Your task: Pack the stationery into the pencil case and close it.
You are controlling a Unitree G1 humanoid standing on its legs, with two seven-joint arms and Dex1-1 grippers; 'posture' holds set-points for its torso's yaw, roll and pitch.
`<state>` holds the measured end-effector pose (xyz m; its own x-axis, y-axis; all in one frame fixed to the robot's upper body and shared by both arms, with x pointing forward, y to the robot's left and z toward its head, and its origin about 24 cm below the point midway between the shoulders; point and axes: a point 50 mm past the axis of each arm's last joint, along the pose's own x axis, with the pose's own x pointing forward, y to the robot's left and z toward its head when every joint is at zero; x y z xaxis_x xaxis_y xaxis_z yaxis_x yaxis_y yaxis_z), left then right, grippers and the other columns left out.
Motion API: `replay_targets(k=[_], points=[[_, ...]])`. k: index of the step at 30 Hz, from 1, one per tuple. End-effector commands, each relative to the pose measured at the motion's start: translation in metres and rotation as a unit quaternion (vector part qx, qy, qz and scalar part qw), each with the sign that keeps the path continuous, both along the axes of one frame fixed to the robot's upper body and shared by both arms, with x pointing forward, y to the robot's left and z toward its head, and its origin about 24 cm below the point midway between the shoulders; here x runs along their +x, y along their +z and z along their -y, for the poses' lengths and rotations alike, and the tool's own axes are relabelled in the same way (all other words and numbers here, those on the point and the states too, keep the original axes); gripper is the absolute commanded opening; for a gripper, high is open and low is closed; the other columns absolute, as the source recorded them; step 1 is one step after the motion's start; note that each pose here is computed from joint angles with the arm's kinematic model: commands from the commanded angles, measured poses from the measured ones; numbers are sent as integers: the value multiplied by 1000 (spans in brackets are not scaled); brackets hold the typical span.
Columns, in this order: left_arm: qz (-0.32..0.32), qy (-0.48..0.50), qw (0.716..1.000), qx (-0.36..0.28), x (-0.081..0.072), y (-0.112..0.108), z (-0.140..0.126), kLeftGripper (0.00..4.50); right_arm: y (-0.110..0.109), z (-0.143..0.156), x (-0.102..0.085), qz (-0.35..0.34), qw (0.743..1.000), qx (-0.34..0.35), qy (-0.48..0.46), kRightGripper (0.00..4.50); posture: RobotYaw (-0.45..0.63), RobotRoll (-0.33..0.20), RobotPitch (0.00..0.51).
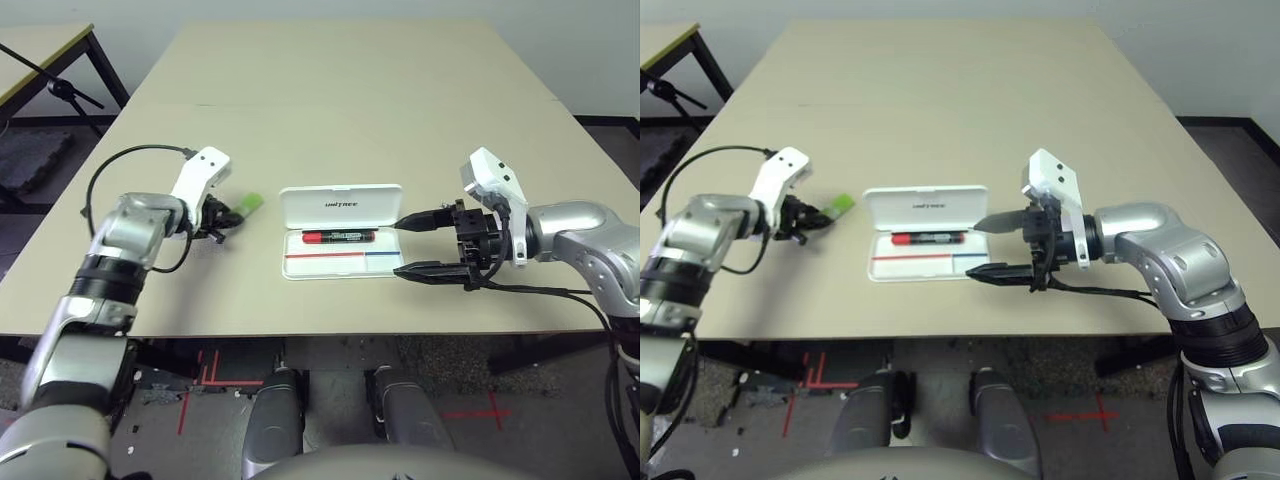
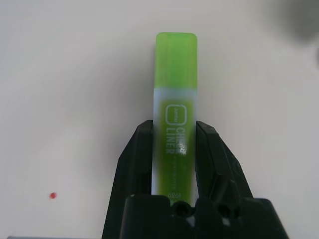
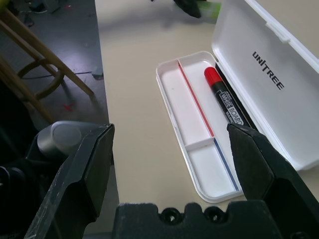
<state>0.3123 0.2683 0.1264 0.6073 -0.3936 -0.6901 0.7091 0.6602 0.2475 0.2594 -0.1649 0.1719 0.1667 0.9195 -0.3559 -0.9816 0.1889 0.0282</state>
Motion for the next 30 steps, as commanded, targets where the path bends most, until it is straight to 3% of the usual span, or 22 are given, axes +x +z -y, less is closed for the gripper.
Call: replay_targets(k=[1, 7, 12, 19, 26, 30], points=[[4, -65, 998, 2, -13, 4, -4, 1081, -2, -2, 0, -1, 1000, -3, 3, 4500, -82, 0, 113], [-22, -151, 988, -21, -37, 4, -12, 1081, -3, -4, 2, -2, 1000, 6, 8, 4500, -66, 0, 116], [-22, -257, 963, -76, -52, 11, 15, 1081, -3, -4, 3, -2, 1000, 6, 10, 4500, -63, 0, 118], [17, -309, 947, -86, -48, 22, 47, 1081, -4, -3, 3, -1, 1000, 2, 6, 4500, -74, 0, 118], [37, -348, 936, -29, -38, 31, 70, 1081, -2, 1, 3, 0, 1000, 2, -5, 4500, -77, 0, 112], [45, -372, 926, -44, -33, 32, 96, 1081, -2, 7, 5, 4, 1000, -8, -16, 4500, -83, 0, 107]])
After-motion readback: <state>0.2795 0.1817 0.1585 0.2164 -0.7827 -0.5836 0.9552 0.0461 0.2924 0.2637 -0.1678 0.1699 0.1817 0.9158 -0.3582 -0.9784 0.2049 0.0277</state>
